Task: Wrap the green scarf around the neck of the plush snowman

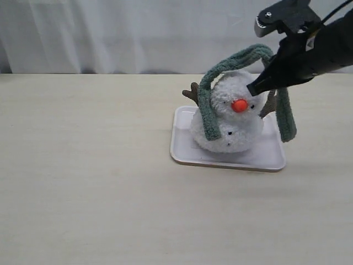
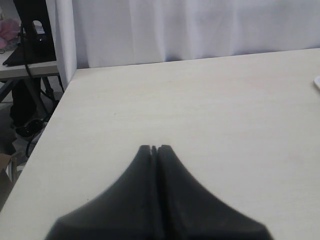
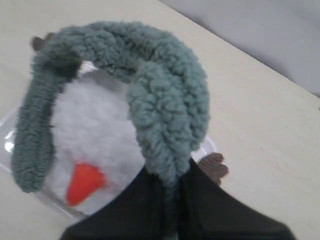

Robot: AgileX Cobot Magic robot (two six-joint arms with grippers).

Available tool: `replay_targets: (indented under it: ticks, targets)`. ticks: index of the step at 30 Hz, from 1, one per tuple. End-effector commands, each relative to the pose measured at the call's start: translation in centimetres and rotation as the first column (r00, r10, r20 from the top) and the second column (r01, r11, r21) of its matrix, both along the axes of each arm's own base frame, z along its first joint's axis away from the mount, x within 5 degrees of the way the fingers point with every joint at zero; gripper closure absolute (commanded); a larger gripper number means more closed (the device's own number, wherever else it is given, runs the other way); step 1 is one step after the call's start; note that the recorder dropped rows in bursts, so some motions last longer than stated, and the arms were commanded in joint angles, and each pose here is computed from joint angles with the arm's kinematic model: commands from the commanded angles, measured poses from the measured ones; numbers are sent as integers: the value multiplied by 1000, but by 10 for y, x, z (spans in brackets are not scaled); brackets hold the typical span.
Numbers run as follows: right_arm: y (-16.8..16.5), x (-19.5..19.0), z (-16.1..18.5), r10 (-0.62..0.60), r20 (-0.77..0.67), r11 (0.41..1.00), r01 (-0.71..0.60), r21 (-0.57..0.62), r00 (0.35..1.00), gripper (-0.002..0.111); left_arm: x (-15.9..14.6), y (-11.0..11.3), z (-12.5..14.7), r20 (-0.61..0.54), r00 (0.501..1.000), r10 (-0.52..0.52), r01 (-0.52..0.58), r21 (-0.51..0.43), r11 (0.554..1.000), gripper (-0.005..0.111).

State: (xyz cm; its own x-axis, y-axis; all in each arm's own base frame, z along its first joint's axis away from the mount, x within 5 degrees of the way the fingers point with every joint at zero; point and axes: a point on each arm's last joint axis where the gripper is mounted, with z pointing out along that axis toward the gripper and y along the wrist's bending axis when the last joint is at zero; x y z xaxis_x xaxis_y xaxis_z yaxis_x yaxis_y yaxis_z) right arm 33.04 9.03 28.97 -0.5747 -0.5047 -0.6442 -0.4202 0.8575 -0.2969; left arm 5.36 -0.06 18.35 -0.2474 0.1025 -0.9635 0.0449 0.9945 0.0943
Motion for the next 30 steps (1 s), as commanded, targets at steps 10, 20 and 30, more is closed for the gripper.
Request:
replay_targets:
  ticks: [10, 20, 30]
  targets:
    - [74, -87, 97, 398, 303, 914, -404, -46, 866, 104, 0, 0, 0, 9, 1000, -1, 1, -3, 1000, 107]
    - [69, -63, 69, 354, 203, 925, -310, -222, 913, 104, 0, 0, 0, 9, 1000, -1, 1, -3, 1000, 107]
    - [69, -31, 34, 305, 147, 864, -209, -457, 941, 104, 0, 0, 0, 9, 1000, -1, 1, -3, 1000, 107]
